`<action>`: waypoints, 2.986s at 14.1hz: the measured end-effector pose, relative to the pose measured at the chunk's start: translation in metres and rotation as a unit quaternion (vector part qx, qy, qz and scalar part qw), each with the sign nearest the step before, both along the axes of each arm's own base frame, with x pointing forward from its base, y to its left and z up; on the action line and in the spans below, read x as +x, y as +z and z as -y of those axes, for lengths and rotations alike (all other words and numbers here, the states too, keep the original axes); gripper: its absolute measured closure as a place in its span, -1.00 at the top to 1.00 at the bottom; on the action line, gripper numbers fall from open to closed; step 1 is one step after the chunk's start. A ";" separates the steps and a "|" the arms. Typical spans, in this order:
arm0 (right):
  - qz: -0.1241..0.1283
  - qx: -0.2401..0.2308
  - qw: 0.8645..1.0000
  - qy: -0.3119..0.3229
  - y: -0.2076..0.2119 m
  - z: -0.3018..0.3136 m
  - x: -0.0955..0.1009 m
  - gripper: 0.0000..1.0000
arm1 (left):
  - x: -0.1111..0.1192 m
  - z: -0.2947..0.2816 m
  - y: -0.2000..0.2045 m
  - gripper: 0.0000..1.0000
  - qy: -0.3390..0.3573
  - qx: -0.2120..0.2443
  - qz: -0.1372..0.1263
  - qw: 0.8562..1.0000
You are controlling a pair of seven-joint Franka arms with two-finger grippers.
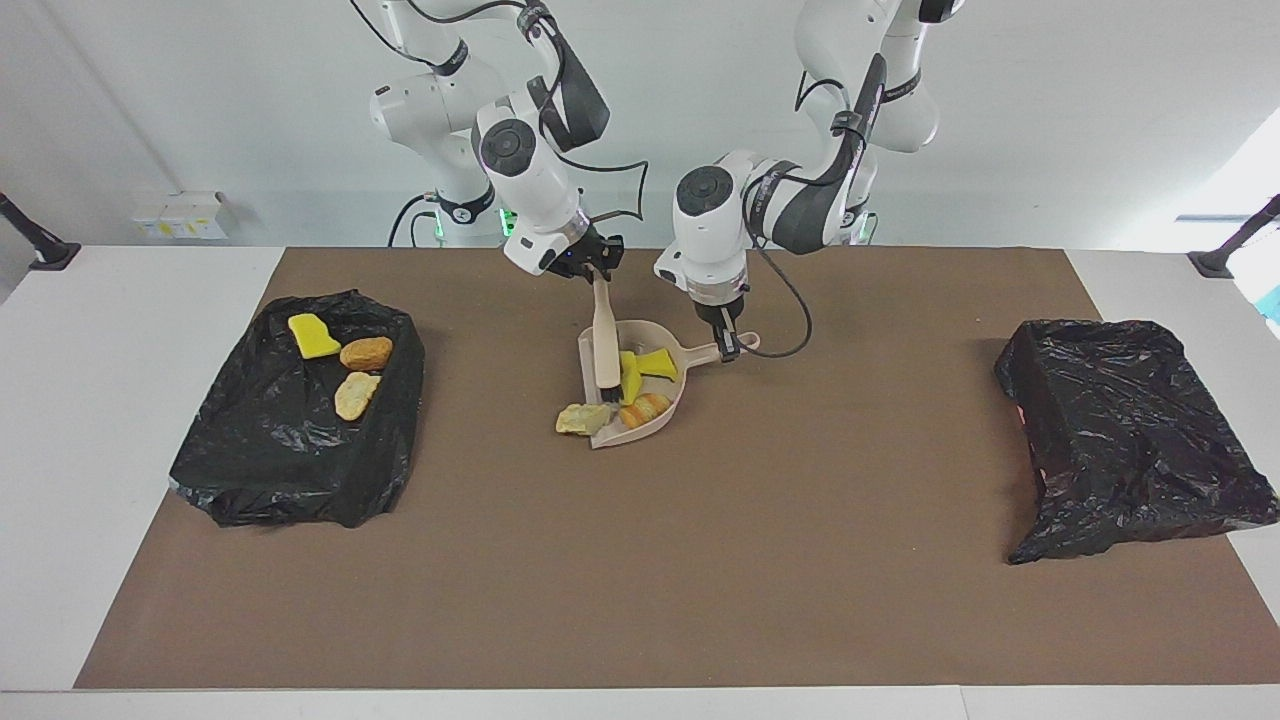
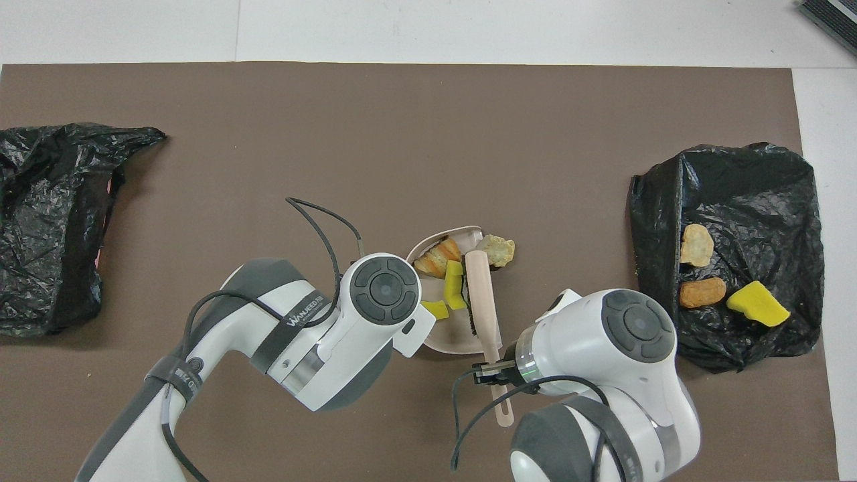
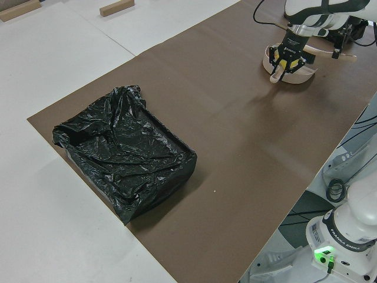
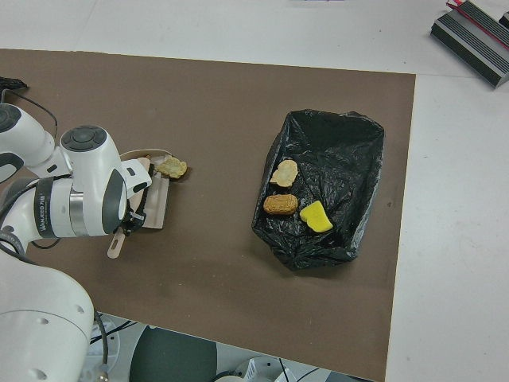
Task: Sweep and dump trash in bin
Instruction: 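Sweep the paper and yellow sponge into the dustpan with the right gripper's brush, then carry the loaded dustpan to the black bag nearest the left arm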
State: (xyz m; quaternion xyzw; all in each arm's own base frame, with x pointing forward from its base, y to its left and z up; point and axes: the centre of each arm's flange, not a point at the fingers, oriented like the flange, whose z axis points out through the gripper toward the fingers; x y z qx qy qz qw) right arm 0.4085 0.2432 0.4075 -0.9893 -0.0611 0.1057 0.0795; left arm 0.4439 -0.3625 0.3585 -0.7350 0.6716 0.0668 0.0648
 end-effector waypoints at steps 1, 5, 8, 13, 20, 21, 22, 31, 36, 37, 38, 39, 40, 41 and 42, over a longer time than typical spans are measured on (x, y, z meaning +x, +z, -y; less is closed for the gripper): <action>0.021 -0.028 0.999 0.020 0.006 0.008 0.009 -0.48 | 0.001 -0.002 0.000 -0.36 0.002 0.000 0.000 1.000; 0.051 -0.088 0.990 0.096 -0.005 0.053 0.067 -0.48 | 0.016 -0.021 0.000 -0.36 0.024 0.002 0.000 1.000; 0.042 -0.106 0.987 0.113 -0.042 0.052 0.103 -0.48 | 0.029 -0.040 0.002 -0.36 0.040 0.010 -0.001 0.999; -0.016 -0.016 0.998 0.066 -0.055 0.008 0.082 -0.48 | 0.026 -0.035 0.004 -0.36 0.033 0.014 -0.002 0.999; -0.022 0.015 1.000 -0.002 -0.011 -0.045 0.049 -0.48 | 0.026 -0.025 0.003 -0.36 0.011 -0.021 0.006 1.000; -0.008 0.012 1.000 -0.007 0.005 -0.041 0.049 -0.48 | 0.029 -0.027 0.003 -0.36 0.000 -0.036 0.004 0.999; 0.002 0.006 1.000 -0.010 0.019 -0.036 0.047 -0.48 | 0.036 -0.035 0.001 -0.36 -0.007 -0.050 0.000 0.999; -0.005 -0.047 0.998 -0.049 0.141 0.001 -0.044 -0.48 | 0.085 -0.097 -0.007 -0.36 -0.070 -0.166 -0.011 0.984; -0.020 -0.058 0.997 -0.050 0.122 0.010 -0.058 -0.48 | 0.105 -0.138 -0.009 -0.36 -0.078 -0.252 -0.015 0.964; -0.021 -0.059 0.997 -0.049 0.121 0.010 -0.058 -0.48 | 0.109 -0.148 -0.009 -0.36 -0.078 -0.268 -0.013 0.960; -0.023 -0.061 0.997 -0.046 0.116 0.008 -0.061 -0.48 | 0.113 -0.158 -0.009 -0.36 -0.078 -0.281 -0.013 0.956; -0.023 -0.065 0.997 -0.045 0.108 -0.001 -0.067 -0.48 | 0.116 -0.166 -0.007 -0.36 -0.077 -0.290 -0.017 0.954; -0.019 -0.070 0.996 -0.049 0.098 -0.015 -0.077 -0.48 | 0.121 -0.174 0.000 -0.36 -0.076 -0.296 -0.025 0.952; -0.014 -0.074 0.996 -0.052 0.088 -0.028 -0.087 -0.48 | 0.126 -0.183 0.010 -0.36 -0.073 -0.302 -0.034 0.950; -0.009 -0.075 0.996 -0.054 0.077 -0.041 -0.097 -0.48 | 0.132 -0.196 0.020 -0.36 -0.068 -0.307 -0.043 0.948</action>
